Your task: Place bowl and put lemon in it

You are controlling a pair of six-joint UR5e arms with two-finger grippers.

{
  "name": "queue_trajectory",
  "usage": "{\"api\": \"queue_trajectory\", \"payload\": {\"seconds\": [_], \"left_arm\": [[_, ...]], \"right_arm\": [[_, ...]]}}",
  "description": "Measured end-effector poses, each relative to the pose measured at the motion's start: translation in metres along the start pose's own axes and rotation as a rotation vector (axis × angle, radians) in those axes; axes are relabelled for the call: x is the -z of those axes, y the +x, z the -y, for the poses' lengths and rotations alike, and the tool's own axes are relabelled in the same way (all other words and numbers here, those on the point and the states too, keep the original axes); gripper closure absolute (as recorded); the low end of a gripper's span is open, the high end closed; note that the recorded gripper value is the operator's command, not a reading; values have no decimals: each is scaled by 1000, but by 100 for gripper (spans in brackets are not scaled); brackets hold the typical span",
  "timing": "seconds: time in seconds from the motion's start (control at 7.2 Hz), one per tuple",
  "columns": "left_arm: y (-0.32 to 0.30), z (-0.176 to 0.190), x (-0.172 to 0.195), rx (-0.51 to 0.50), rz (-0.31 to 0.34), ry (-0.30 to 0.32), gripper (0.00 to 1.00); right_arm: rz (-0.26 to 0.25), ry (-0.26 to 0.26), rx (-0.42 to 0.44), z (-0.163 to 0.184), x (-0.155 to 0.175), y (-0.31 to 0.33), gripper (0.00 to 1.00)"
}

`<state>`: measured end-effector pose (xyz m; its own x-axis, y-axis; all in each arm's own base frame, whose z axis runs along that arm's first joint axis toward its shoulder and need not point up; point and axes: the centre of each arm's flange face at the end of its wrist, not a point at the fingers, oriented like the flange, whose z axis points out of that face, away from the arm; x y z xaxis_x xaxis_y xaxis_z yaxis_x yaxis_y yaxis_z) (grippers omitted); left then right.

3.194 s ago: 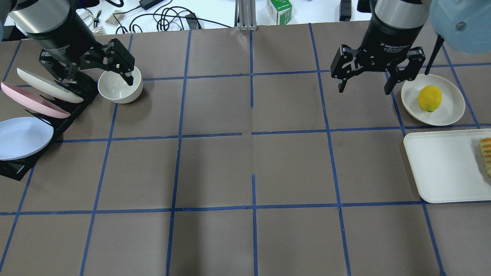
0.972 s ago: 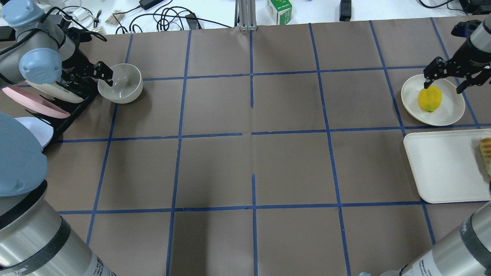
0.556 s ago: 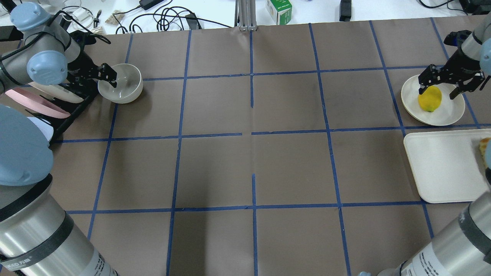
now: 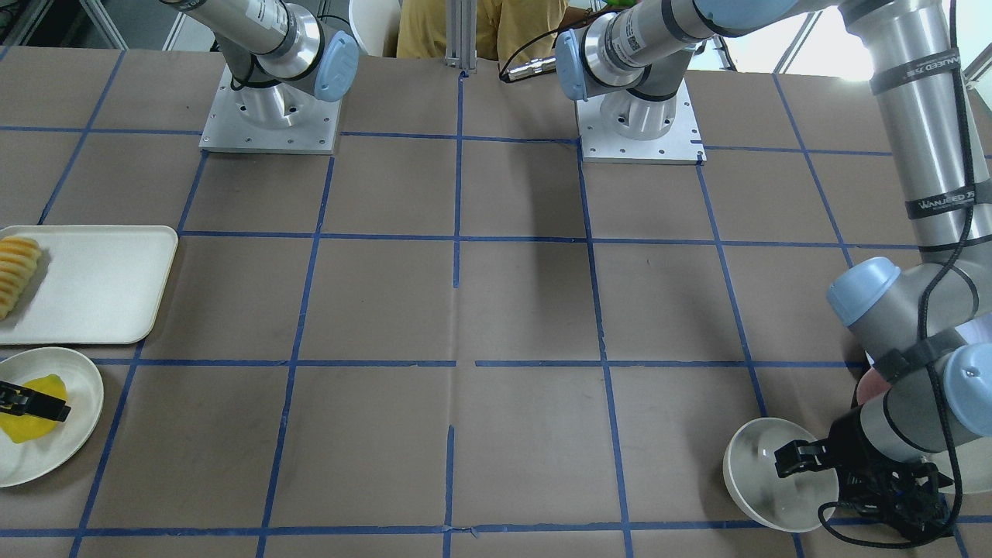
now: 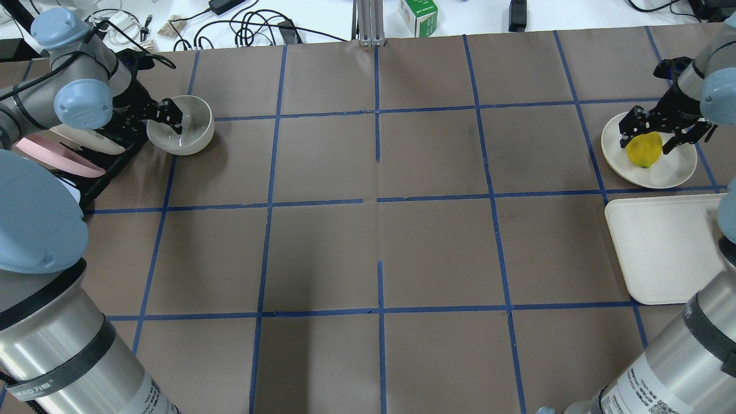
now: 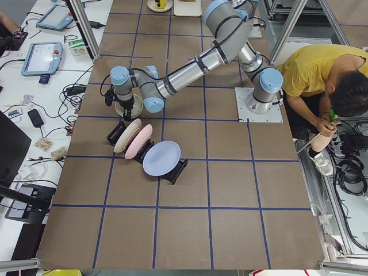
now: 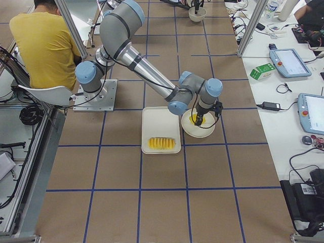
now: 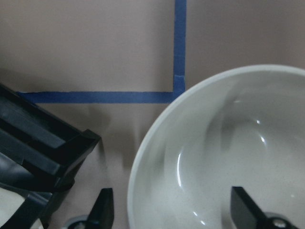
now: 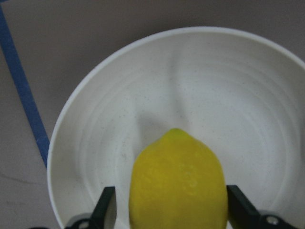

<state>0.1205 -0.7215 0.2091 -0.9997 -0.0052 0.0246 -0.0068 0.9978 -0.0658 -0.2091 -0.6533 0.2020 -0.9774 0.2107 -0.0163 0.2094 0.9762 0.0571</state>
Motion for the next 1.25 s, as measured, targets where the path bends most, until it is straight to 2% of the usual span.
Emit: {"api": "queue_trajectory", "payload": {"seconds": [0.14, 0.28, 0.56, 0.97, 1.25], "left_arm": [[0, 1, 0, -3, 3, 4, 92], [-1, 1, 0, -5, 6, 6, 100], [-2, 2, 8, -19, 14, 13, 100], [12, 6, 27, -39, 4, 19, 100], [91, 3, 52, -100, -54, 12, 100]], "right_arm": [[-2, 11, 2, 1, 2, 0, 100], [-4, 19, 3, 2, 7, -1, 100], [-8, 22, 14, -4, 32, -14, 100], [-8, -39, 22, -24, 93, -77, 100], [-14, -50, 0, -32, 109, -107, 100]]}}
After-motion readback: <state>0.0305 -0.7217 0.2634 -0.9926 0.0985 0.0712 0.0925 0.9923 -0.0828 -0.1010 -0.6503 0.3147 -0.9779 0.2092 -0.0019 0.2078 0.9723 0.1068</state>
